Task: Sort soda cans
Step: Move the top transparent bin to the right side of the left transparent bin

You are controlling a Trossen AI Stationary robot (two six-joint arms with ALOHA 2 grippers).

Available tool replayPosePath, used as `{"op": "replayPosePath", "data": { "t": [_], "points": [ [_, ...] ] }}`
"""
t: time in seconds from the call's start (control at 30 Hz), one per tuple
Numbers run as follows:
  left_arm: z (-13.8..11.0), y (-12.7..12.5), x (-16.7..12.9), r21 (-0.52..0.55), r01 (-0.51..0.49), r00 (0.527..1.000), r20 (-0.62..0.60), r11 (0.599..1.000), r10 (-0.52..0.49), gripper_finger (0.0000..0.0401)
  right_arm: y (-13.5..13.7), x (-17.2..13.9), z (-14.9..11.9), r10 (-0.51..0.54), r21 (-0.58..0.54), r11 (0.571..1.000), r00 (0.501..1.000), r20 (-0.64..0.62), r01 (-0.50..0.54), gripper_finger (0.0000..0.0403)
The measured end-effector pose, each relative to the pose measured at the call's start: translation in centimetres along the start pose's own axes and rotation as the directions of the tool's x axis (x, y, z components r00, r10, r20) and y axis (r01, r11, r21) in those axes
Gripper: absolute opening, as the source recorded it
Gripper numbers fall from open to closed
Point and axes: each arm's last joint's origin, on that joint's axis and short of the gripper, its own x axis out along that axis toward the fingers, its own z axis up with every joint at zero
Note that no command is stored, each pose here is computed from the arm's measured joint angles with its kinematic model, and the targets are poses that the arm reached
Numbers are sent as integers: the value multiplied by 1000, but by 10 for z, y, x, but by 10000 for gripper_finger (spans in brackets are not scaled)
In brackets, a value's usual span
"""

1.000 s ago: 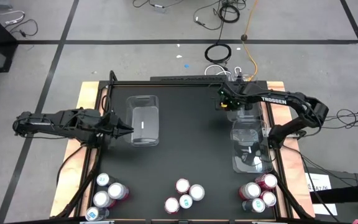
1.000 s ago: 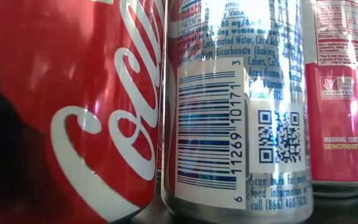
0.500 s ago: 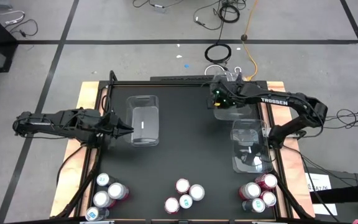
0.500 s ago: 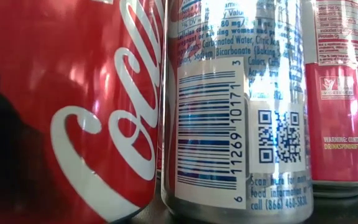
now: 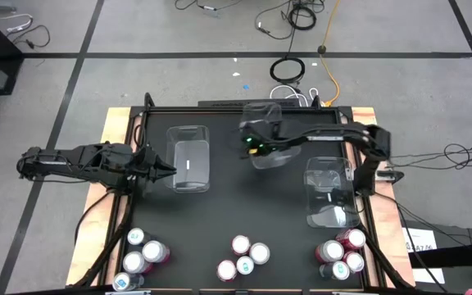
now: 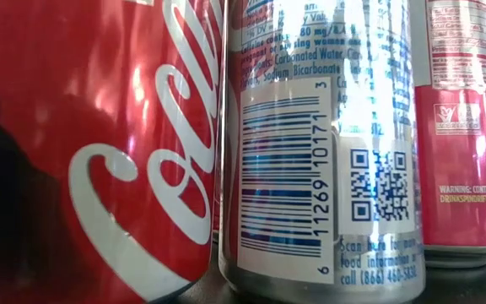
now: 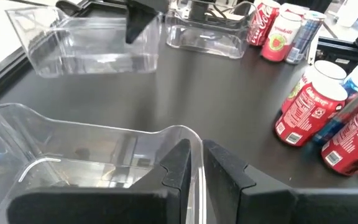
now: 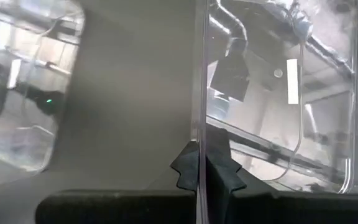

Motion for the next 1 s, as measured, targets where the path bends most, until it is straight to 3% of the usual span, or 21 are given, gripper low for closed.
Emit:
{"op": "replayPosePath", "data": {
  "t": [0.3,0.7,1.0],
  "points": [
    [0,0,0,0,0,1000,0,1000,0,54,63,0,-26,15,86,996,1000,6,-16,0],
    [0,0,0,0,0,1000,0,1000,0,54,117,20,-63,67,206,976,998,16,-69,0],
    [-1,0,0,2,-2,1000,-9,1000,2,54,129,36,-69,59,271,960,998,32,-66,0]
  ]
}}
